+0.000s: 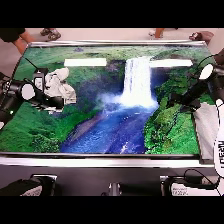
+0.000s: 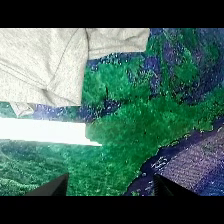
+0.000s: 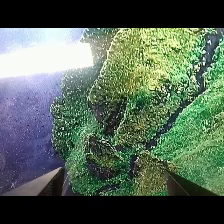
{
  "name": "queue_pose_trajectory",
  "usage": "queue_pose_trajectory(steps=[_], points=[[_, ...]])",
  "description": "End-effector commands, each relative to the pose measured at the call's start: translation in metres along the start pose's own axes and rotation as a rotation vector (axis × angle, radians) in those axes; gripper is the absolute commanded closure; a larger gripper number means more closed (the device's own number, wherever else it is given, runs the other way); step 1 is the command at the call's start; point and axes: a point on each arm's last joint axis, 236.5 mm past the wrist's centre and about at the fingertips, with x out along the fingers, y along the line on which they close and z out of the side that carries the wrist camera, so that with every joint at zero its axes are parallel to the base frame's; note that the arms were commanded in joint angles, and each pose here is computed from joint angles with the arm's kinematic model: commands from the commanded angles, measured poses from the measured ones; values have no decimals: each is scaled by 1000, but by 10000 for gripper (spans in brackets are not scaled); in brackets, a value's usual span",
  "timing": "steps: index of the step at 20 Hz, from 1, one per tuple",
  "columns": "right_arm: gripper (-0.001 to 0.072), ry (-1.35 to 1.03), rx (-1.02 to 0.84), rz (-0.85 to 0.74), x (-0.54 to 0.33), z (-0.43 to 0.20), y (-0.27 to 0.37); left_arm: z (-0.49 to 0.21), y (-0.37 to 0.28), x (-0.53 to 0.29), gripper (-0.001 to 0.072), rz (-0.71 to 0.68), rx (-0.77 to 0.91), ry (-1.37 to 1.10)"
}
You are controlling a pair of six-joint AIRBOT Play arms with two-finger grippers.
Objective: Fold the shirts.
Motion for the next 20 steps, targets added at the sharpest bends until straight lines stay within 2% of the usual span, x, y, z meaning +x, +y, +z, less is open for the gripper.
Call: queue_pose_trajectory(steps=[1,14,17,19,20], points=[[33,1,-1,0,0,0,0,0,0,0,105,0,1,1],[33,-4,7,1,0,1,1,3,-2,1,106,-6,-2,-12],[33,-35,15,7,0,8,2,28,-12,3,105,-45,-4,-113],[33,-52,15,8,0,12,2,61,-15,7,49,-71,-15,-232],[32,-67,14,10,0,16,2,74,-8,14,54,-68,-51,-252]])
